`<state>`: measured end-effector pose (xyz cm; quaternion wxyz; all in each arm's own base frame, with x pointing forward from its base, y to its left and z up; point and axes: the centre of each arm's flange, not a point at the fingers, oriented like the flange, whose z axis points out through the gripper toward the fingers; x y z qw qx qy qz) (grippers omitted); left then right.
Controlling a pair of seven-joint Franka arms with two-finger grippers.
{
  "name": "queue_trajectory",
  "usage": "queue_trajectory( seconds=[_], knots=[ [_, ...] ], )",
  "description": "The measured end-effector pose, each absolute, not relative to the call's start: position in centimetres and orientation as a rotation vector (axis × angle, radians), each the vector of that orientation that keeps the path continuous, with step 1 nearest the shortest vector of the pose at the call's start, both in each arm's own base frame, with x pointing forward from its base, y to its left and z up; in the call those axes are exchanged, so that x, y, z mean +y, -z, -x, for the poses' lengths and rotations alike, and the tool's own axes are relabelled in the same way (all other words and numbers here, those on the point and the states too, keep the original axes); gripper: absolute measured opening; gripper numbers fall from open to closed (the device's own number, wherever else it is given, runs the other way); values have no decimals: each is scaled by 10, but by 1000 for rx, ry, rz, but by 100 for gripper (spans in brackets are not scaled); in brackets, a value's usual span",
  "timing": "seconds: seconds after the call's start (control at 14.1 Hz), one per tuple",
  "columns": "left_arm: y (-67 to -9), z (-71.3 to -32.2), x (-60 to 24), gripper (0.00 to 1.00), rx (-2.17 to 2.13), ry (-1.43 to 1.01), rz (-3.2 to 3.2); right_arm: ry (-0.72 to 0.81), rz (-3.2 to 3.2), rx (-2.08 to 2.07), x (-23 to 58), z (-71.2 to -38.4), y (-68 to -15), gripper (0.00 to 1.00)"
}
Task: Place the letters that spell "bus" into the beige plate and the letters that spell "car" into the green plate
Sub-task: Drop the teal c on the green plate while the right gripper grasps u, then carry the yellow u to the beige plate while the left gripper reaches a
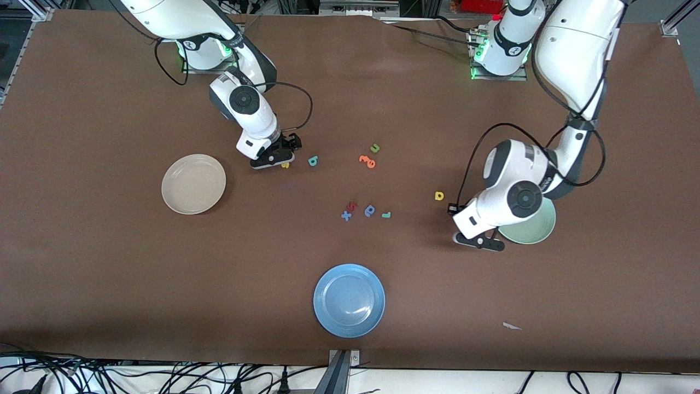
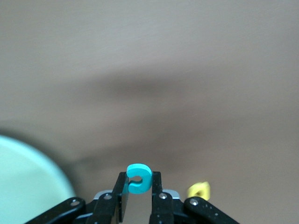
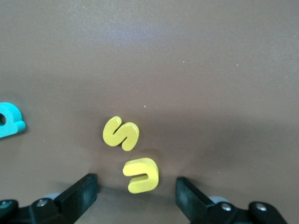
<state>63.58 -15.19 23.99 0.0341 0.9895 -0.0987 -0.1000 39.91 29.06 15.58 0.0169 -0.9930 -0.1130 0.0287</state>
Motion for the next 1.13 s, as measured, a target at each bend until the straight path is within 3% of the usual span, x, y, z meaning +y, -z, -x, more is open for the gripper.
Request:
queue_trajectory(
  seconds=[0.43,0.5,0.78,0.99,1.13],
  knots=[
    [-243,-635,-65,24,-317,487,-3130,-87,3089,-348,289,-400,-156,74],
    [-242,-634,-55,29,-317,506,-3123,-84,3090,-348,288,-401,-156,71],
    [-245,-637,-33,67,-433,500,-3080,-59,3091,-356,287,-403,-163,70],
    [-249,-638,-73,96,-261,448,-3038,-40,3090,-372,286,-406,-169,71],
    [-249,-634,-116,100,-170,405,-3040,-33,3090,-387,285,-407,-171,63]
  ],
)
